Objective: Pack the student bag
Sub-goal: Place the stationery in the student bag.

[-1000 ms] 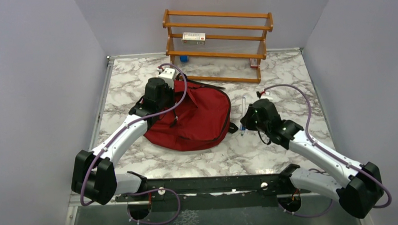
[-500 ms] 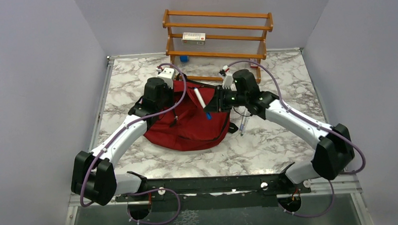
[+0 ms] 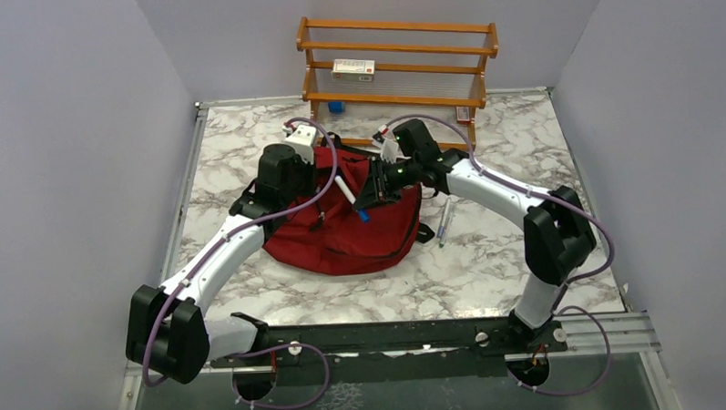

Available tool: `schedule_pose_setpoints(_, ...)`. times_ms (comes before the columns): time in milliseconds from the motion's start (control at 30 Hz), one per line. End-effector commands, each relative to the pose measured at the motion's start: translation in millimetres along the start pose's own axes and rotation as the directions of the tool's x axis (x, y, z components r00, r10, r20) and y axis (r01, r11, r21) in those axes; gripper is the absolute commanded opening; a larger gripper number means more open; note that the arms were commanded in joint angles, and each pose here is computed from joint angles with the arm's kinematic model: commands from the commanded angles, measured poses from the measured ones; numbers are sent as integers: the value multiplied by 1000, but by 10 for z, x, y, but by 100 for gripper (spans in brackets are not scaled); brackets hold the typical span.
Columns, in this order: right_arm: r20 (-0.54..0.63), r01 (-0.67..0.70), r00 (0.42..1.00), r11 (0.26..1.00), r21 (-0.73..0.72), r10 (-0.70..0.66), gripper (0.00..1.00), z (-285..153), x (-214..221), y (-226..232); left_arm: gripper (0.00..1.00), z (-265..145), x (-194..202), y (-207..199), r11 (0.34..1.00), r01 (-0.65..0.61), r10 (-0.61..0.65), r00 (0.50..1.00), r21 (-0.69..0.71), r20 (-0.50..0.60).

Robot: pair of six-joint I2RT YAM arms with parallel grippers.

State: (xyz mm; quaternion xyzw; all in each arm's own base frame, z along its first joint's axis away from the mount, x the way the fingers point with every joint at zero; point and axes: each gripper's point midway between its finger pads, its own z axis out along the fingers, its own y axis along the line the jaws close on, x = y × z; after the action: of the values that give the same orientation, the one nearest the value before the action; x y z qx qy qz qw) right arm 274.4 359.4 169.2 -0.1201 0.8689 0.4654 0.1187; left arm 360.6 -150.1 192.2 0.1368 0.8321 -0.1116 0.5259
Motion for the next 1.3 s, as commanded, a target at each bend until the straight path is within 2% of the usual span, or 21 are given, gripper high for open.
schedule_pose_setpoints(0,-23,-47,999,999,15,48,0,131,-65,5,0,-83,-332,-81,998,-22,15,992,55,124)
schedule_pose_setpoints(200,-9,-83,996,993,78,84,0,370,-259,-145,0,-85,-326,-78,998,-24,17,992,54,124)
schedule_pose_setpoints(600,103,-136,986,991,19,133,0,666,-752,1,0,-59,-297,-113,997,-24,16,993,74,113)
schedule_pose_setpoints(900,134,-108,985,994,19,104,1,1099,-767,81,0,-43,-292,-133,996,-25,16,994,84,108)
schedule_pose_setpoints(1067,147,-34,989,999,21,30,20,1209,-711,207,0,-55,-312,-98,997,-28,20,993,67,115)
schedule_pose_setpoints(1267,214,21,976,994,103,-43,32,981,-712,139,0,-50,-315,-55,999,-24,19,994,45,111)
